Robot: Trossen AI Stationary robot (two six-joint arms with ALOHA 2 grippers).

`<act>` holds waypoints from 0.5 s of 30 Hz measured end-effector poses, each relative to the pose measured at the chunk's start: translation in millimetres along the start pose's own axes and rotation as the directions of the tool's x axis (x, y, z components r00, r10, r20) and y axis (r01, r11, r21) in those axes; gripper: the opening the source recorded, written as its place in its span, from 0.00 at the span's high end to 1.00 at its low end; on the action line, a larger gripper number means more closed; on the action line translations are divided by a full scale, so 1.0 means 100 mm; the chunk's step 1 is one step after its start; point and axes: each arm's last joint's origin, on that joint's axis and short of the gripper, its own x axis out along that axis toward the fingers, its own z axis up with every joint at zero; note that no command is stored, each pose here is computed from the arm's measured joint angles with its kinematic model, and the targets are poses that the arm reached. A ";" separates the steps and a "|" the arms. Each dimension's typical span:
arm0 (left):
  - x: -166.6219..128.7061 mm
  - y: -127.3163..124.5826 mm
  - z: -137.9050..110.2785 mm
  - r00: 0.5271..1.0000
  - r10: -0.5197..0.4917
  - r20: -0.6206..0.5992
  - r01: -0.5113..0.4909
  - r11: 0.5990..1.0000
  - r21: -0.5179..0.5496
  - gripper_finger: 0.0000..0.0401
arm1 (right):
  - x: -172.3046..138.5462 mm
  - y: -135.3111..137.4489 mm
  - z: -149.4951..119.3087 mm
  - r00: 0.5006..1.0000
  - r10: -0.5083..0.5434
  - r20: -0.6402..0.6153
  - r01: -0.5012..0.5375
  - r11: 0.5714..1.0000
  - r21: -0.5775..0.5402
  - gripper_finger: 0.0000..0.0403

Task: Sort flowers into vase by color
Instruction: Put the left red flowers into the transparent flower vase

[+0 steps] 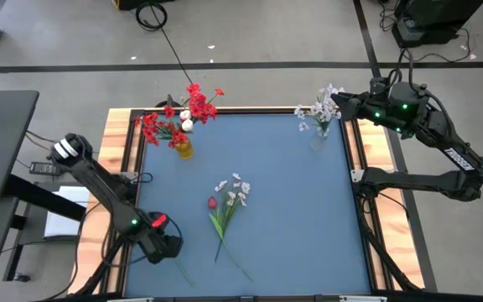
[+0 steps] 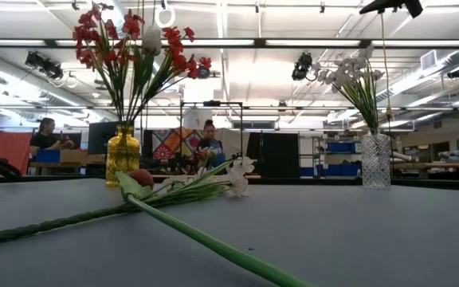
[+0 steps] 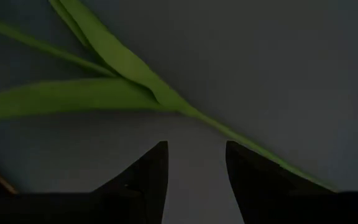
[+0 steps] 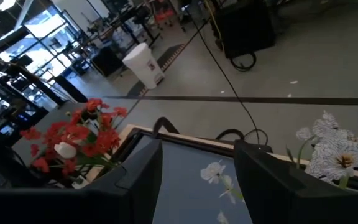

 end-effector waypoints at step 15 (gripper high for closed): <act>0.28 -0.06 0.13 0.990 0.123 0.076 -0.120 0.992 -0.034 0.59 | 0.00 0.02 0.01 1.000 0.029 0.005 -0.029 1.000 -0.001 0.49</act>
